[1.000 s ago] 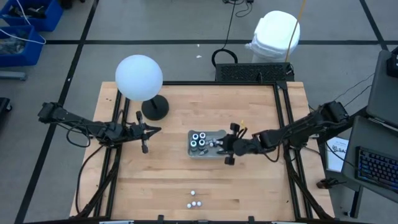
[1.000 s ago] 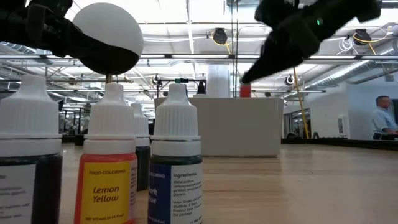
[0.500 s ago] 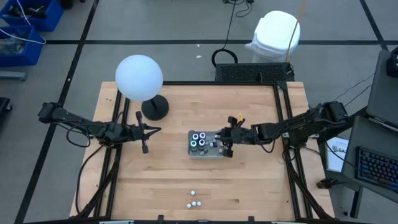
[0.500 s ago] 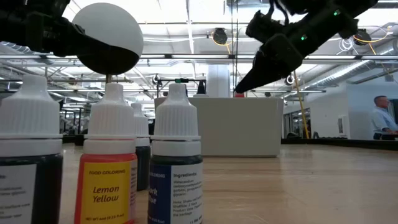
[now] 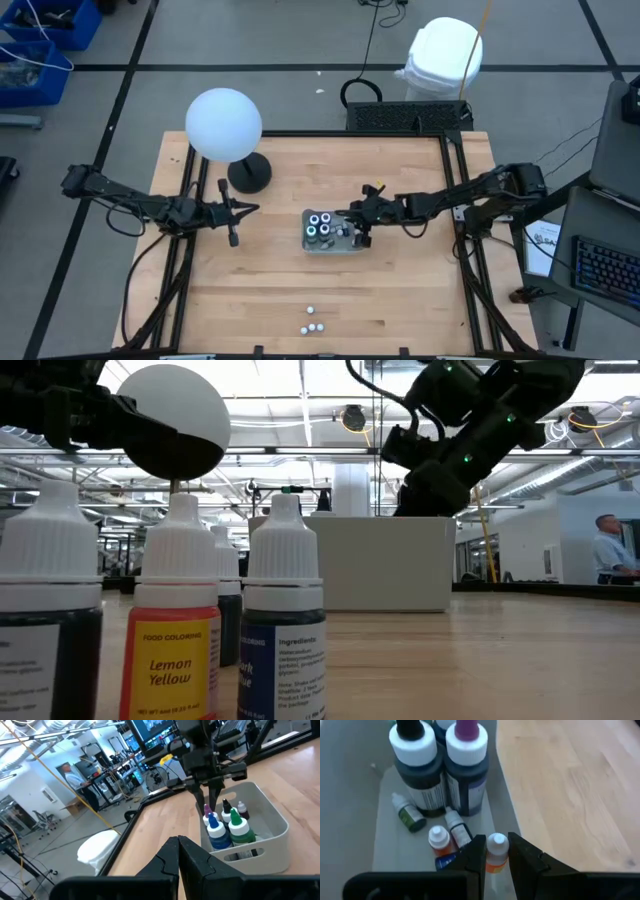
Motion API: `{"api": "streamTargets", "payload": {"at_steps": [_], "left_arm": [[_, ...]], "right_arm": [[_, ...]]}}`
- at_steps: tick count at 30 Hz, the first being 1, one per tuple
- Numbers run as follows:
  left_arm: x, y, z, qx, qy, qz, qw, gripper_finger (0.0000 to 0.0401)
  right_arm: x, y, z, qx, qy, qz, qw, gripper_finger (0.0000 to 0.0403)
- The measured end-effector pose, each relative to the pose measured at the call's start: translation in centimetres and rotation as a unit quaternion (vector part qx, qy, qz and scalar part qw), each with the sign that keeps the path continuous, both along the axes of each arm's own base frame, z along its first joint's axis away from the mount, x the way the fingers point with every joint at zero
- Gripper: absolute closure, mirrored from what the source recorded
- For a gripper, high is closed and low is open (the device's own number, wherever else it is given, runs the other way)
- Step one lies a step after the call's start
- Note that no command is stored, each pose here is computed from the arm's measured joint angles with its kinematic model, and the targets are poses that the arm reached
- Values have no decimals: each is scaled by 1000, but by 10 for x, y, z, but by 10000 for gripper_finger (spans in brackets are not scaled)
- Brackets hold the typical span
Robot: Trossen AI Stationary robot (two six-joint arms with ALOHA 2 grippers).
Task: Pick & Place food coloring
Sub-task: Put the small yellow food coloring bottle into the gray bin, then put the small red food coloring bottle into the gray bin
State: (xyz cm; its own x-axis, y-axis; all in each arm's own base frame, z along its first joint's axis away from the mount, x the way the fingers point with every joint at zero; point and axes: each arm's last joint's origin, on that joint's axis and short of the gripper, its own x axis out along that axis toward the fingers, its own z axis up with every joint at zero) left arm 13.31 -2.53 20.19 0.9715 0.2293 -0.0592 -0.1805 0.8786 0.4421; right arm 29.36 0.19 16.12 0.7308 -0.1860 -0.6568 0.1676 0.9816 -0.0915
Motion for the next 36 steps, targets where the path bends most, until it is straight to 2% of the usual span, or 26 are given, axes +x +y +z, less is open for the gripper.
{"api": "streamTargets", "payload": {"at_steps": [20, 30, 36], "left_arm": [[0, 0, -1, -5, 5, 0, 1000, 391], [0, 0, -1, -15, 2, 0, 1000, 391], [0, 0, 3, -22, -21, -1, 1000, 391]], "right_arm": [[0, 0, -2, 26, 7, 24, 999, 349], [0, 0, -2, 28, 6, 22, 999, 300], [-1, 1, 1, 26, 1, 24, 999, 295]]}}
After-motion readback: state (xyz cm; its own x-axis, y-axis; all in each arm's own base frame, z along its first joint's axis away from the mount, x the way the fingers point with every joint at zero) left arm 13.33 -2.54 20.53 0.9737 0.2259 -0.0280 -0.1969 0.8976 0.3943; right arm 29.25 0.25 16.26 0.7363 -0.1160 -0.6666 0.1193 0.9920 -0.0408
